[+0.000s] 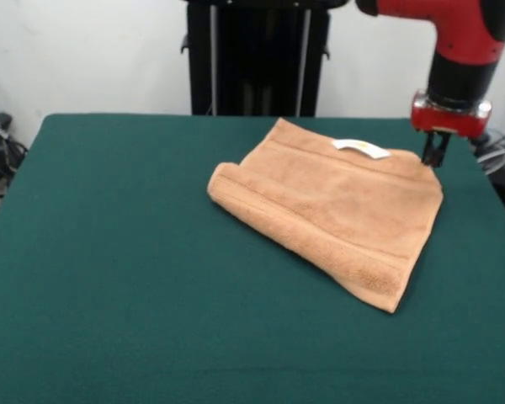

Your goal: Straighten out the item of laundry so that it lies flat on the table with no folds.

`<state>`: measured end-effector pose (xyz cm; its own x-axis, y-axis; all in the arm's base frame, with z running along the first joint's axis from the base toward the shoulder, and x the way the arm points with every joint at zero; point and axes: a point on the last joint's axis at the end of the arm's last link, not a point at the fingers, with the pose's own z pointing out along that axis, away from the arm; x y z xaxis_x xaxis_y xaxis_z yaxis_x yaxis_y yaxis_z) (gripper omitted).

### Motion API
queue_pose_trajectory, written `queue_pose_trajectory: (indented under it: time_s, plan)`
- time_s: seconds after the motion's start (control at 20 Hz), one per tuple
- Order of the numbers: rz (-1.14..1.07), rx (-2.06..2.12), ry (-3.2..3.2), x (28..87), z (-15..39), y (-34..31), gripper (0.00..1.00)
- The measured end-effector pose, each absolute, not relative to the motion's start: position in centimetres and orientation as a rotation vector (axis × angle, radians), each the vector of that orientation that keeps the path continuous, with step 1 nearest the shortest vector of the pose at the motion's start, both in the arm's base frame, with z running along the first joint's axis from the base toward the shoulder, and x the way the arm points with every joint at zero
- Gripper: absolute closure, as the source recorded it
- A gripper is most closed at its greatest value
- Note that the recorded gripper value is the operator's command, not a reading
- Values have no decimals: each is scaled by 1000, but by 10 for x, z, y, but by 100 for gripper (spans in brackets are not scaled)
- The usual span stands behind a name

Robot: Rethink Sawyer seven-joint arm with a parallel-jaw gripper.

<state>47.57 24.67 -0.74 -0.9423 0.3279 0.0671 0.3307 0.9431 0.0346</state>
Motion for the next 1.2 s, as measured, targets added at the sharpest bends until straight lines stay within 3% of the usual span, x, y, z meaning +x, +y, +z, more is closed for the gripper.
queue_pose_trajectory:
  time_s: [0.45,1.2]
  plan:
    - [-78,-750,-2998,510,-5,170,100]
    - [-45,-637,-2967,494,-54,166,100]
